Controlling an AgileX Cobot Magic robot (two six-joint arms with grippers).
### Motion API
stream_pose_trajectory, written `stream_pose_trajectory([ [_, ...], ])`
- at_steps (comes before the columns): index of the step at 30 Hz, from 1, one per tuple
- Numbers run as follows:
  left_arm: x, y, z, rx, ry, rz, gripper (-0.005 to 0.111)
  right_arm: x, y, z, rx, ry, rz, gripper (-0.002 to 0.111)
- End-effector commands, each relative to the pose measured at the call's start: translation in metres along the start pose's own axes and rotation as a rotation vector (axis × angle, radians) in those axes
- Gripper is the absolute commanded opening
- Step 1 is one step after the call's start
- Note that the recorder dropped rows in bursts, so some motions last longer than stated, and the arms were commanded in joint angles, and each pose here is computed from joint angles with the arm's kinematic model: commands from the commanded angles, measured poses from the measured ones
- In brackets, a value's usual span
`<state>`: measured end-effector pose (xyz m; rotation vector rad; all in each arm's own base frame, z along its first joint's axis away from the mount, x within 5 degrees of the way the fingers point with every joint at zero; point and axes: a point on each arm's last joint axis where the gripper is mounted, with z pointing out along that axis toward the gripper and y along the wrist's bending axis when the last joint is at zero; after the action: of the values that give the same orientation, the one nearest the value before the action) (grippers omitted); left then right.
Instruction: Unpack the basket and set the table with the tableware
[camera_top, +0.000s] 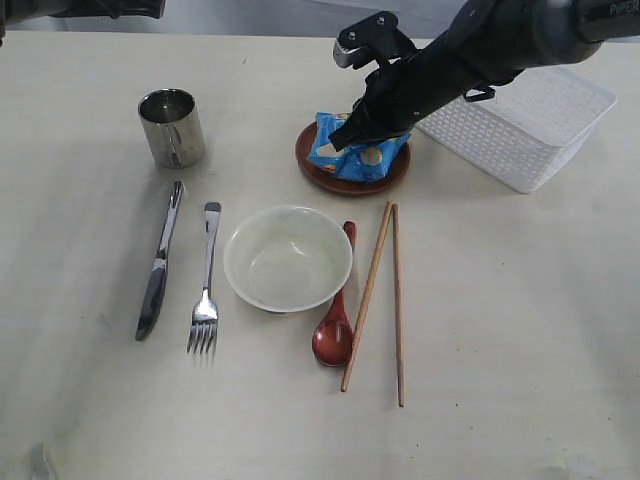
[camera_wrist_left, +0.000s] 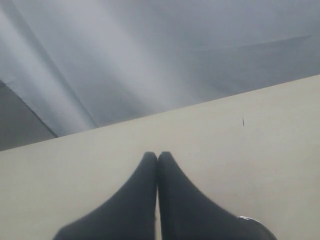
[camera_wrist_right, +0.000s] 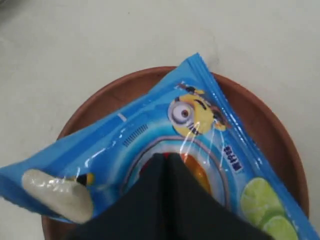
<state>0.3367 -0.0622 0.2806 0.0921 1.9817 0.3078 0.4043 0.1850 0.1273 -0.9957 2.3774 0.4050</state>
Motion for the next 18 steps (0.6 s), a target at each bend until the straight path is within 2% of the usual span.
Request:
stream_pose_trajectory([
  [1, 0.001, -0.001, -0.001, 0.009, 0.001, -0.005, 0.000, 0.007, -0.001, 0.006, -0.021, 0.030, 0.017, 0.000],
  [9, 0.001, -0.001, -0.001, 0.009, 0.001, -0.005, 0.000, -0.001, 0.005, -0.008, -0.056, 0.026, 0.005, 0.000],
  [13, 0.001, -0.001, -0.001, 0.009, 0.001, -0.005, 0.000, -0.025, 0.013, -0.052, -0.046, -0.060, -0.029, 0.000],
  [18, 0.001, -0.001, -0.001, 0.009, 0.001, -0.003, 0.000, -0.049, 0.020, -0.118, 0.028, -0.176, -0.034, 0.000],
])
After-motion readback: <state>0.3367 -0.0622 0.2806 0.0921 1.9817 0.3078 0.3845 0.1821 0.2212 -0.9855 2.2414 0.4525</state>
